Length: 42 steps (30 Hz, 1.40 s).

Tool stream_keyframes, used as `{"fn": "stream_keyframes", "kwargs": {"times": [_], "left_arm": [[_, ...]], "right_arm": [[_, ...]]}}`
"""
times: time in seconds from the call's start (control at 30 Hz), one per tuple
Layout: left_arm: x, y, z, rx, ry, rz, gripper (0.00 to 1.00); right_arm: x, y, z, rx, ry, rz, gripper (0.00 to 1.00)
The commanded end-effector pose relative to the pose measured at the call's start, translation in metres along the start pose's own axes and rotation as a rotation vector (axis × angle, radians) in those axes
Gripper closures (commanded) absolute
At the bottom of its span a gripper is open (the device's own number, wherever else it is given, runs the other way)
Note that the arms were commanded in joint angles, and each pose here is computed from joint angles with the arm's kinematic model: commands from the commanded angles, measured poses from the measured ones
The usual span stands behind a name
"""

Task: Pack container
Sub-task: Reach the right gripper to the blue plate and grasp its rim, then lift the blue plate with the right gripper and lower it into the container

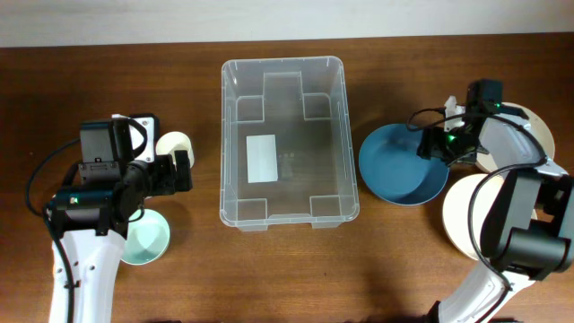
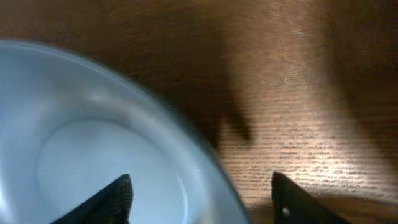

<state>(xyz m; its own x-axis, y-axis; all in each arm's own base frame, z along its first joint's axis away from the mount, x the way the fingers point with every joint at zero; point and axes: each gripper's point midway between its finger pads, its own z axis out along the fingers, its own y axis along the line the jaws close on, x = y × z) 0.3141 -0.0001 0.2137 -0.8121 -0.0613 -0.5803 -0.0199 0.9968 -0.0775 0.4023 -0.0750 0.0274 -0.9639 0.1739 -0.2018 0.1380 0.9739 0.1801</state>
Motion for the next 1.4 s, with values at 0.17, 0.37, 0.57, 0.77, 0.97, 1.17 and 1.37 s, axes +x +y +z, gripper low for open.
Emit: {"fn": "stream_keyframes", "kwargs": {"times": [0.17,0.37,0.57,0.77,0.97,1.17,1.37], "left_arm": [[-0.010,-0.003,-0.006,0.010,-0.033,-0.009,0.00],[-0.010,-0.003,-0.006,0.010,-0.033,-0.008,0.01],[-0.011,-0.003,-0.006,0.010,-0.038,-0.008,0.01],[-0.013,-0.003,-0.006,0.010,-0.045,-0.007,0.00],[-0.014,-0.003,-0.007,0.010,-0.049,-0.008,0.01],[-0.016,-0.003,-0.007,0.011,-0.058,-0.006,0.01],[-0.016,-0.003,-0.007,0.011,-0.058,-0.006,0.01]], "right_arm": [[0.010,-0.014,0.012,-0.052,0.042,0.057,0.36],[0.022,-0.014,0.028,-0.064,0.101,0.072,0.60],[0.022,-0.015,0.029,-0.064,0.103,0.072,0.89],[0.020,-0.015,0.029,-0.062,0.097,0.080,0.96],[0.008,-0.015,0.019,-0.055,0.048,0.139,0.96],[-0.034,-0.009,-0.033,-0.046,-0.113,0.178,0.96],[-0.065,0.003,-0.110,-0.046,-0.309,0.181,0.96]]}}
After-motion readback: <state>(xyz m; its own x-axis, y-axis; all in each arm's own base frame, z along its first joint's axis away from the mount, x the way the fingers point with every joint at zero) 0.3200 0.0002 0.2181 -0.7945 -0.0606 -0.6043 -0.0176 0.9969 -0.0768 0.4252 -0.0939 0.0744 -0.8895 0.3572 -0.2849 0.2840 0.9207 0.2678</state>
